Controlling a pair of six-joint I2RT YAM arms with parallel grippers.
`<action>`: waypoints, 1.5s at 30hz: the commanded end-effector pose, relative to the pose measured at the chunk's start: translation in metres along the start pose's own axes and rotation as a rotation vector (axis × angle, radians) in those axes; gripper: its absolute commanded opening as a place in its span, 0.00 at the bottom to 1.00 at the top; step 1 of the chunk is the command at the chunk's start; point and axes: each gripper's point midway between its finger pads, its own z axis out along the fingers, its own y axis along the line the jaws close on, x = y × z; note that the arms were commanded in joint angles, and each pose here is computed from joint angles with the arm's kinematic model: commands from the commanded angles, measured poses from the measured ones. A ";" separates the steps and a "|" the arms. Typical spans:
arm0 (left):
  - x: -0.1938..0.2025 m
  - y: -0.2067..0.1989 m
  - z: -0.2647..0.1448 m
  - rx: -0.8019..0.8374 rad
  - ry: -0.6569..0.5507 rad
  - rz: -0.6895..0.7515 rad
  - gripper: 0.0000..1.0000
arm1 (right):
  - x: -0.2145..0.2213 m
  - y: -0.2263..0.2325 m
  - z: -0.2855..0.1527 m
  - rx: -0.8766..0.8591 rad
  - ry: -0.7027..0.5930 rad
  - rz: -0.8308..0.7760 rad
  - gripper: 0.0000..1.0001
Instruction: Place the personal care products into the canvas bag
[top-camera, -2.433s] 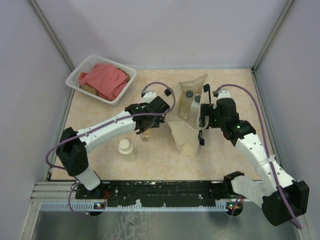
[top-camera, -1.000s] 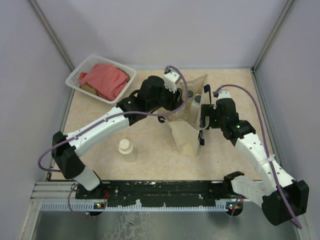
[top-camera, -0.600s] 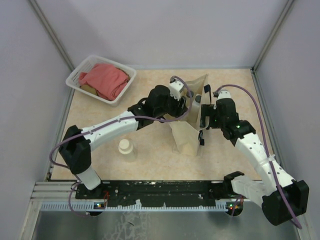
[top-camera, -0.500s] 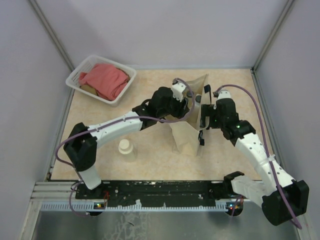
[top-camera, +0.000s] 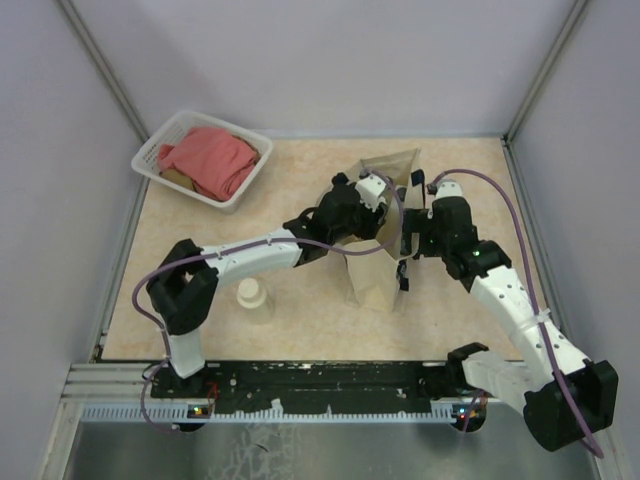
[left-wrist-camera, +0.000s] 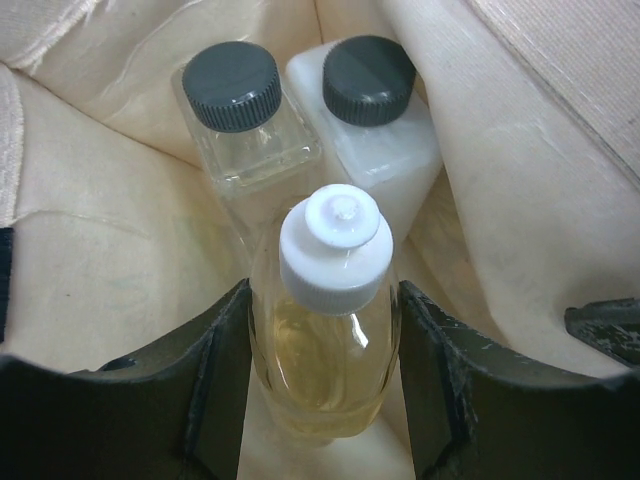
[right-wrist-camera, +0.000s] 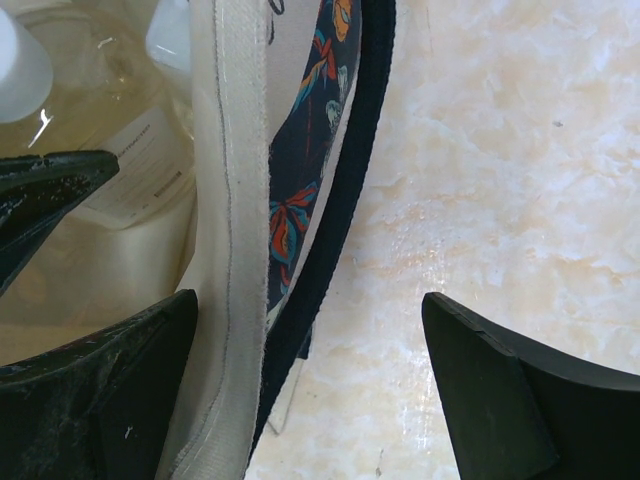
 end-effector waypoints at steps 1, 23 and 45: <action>-0.077 0.020 -0.001 -0.090 -0.261 -0.003 0.34 | -0.014 -0.003 -0.007 0.017 -0.027 -0.018 0.93; -0.117 -0.009 -0.082 -0.014 -0.302 -0.058 1.00 | -0.016 -0.003 -0.010 0.016 -0.028 -0.020 0.95; 0.076 0.105 -0.309 -0.825 0.280 -0.573 0.99 | -0.014 0.002 -0.002 -0.002 0.000 -0.023 0.96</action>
